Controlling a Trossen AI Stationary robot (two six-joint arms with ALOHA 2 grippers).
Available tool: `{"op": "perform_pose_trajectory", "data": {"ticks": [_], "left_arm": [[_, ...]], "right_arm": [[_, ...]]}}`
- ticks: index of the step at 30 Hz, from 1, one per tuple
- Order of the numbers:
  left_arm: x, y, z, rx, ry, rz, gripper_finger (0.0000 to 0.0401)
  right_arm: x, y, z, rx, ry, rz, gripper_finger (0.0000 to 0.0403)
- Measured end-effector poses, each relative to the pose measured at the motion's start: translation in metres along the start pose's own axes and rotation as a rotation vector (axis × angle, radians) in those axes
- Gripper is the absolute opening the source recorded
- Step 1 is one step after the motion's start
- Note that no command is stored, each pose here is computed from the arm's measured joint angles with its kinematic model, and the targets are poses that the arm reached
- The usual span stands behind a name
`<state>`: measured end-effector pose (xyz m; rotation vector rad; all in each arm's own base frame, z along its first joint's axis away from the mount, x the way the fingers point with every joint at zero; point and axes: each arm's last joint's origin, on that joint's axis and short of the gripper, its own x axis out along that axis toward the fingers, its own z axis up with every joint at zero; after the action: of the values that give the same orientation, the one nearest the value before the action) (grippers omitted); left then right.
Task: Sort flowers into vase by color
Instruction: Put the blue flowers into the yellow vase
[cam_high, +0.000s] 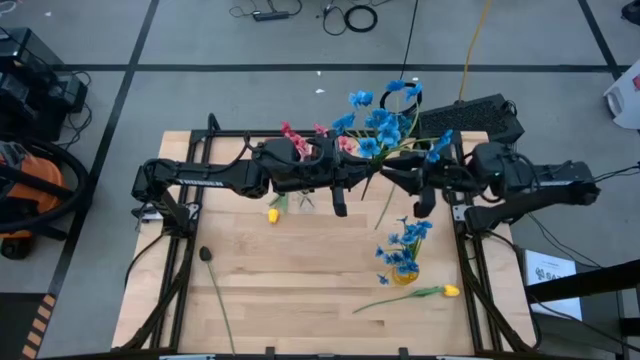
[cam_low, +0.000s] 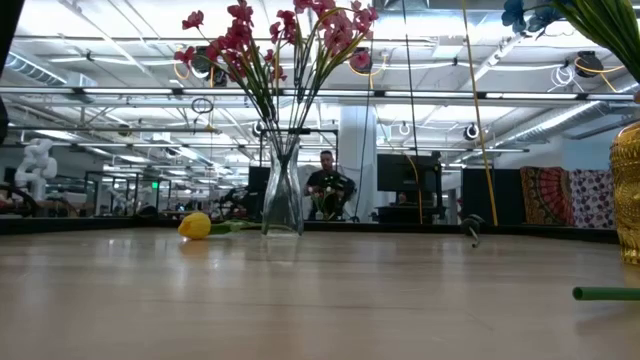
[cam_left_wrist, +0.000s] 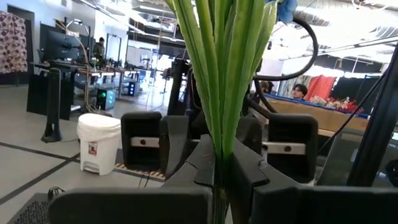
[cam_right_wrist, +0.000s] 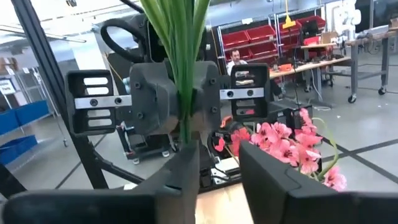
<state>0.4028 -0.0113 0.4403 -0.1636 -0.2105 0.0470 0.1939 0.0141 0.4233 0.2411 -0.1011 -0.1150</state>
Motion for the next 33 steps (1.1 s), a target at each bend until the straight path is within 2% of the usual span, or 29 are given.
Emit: {"op": "perform_pose_trajectory", "data": {"ticks": [4,10,26,33], "left_arm": [[0.000,0.001,0.000,0.001,-0.001,0.003,0.0015],[0.000,0.001,0.000,0.001,0.000,0.006,0.0015],[0.000,0.001,-0.001,0.002,0.012,0.007,0.0021],[0.000,0.001,-0.001,0.001,0.014,0.008,0.0022]], "right_arm": [[0.010,0.001,-0.005,-0.005,0.006,0.000,0.0132],[0.017,0.003,-0.008,-0.006,0.013,0.024,0.0129],[0.020,0.004,-0.006,-0.022,-0.024,0.034,0.0085],[0.029,0.005,-0.013,-0.028,0.004,0.028,0.0044]]}}
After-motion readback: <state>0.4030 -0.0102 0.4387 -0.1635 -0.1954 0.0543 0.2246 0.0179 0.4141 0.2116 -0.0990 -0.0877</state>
